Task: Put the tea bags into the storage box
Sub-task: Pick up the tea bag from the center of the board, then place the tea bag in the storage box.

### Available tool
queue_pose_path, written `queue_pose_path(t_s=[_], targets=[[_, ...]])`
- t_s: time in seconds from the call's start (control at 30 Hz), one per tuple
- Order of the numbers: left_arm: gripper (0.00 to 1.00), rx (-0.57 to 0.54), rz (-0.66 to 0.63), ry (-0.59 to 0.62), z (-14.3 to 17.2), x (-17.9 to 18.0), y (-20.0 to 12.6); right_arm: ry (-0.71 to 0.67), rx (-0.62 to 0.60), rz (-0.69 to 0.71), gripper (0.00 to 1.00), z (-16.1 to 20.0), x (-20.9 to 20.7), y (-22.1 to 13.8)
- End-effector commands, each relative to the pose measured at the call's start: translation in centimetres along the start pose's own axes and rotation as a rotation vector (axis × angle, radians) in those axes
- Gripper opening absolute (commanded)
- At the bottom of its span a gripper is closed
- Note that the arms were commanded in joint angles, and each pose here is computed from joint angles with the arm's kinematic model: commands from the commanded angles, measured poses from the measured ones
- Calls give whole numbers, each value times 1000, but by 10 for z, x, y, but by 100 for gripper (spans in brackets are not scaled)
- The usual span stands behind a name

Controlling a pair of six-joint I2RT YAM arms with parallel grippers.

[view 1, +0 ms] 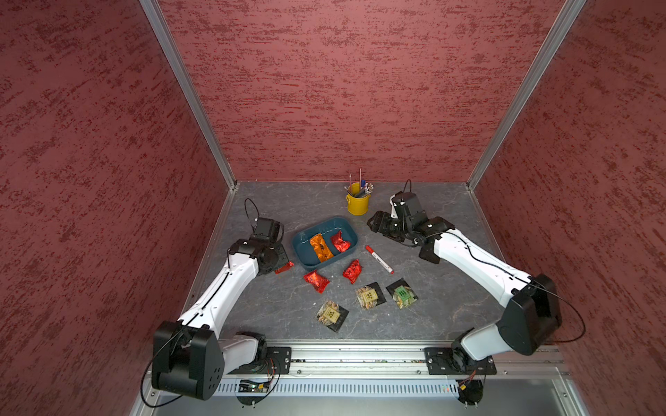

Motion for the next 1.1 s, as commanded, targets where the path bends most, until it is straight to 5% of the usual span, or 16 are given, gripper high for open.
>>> queue_pose_path(t_s=[0.0,0.3,0.67,1.07], targets=[[29,-27,-1,12,-4,-6,-23,15,-15,53,71,1,-12,-10],[29,-58,79,57,-26,-44,-47,130,41,246,74,10,-85,-28],[29,1,132,104,-23,-85,-9,329,83,330,76,32,-165,-50],[31,27,159,142,-27,-109,13,495,136,332,45,61,-219,-45]])
Point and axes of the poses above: each gripper's point midway between its finger pads, its own y axis out along the fingers, its own x axis along the line the jaws close on, z = x × y, the point moved 10 cm from there along -y, back along the fingers, and after that the axes turned 15 degrees about -y, right-handed, at the moved point
